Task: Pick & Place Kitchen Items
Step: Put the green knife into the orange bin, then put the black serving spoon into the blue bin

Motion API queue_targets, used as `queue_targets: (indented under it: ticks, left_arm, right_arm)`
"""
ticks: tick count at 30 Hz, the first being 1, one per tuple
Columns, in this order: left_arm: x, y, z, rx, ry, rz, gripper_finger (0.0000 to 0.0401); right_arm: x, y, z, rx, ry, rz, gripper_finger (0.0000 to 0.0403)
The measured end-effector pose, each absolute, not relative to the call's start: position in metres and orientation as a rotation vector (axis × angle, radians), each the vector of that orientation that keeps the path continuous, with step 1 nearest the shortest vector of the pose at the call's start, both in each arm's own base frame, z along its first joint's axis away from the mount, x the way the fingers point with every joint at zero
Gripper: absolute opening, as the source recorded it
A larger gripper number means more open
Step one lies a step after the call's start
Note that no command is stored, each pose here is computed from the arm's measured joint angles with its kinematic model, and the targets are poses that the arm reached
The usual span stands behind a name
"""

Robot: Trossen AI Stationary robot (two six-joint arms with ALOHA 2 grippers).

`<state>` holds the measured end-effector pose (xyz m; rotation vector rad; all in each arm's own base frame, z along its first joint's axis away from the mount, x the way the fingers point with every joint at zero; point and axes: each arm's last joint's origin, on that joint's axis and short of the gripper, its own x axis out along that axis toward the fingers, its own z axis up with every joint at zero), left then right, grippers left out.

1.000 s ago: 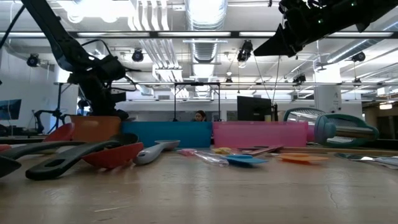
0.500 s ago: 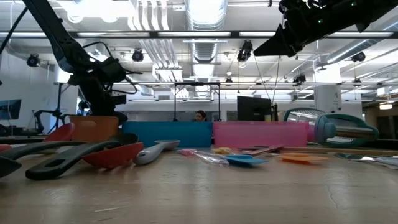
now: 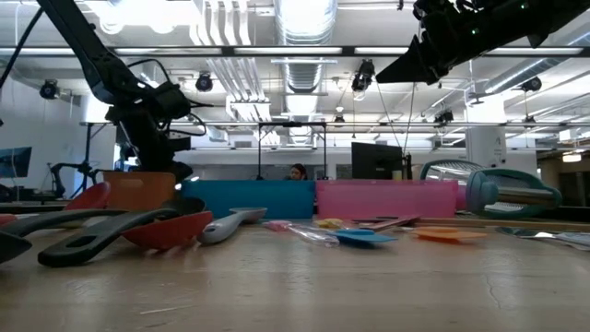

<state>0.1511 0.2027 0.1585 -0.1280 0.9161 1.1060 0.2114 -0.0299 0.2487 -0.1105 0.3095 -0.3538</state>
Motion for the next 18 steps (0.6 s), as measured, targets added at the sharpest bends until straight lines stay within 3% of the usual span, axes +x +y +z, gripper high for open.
queue_targets:
  ticks: [9, 18]
  left_arm:
    - [0.152, 0.201, 0.170, -0.170, 0.980, 1.061, 0.0132]
    - [0.145, 0.193, 0.193, -0.159, 0.917, 1.079, 0.0128]
  right_arm:
    - [0.211, -0.030, 0.248, -0.110, 0.312, -0.354, 0.0038]
    - [0.211, -0.030, 0.248, -0.111, 0.315, -0.353, 0.0038]
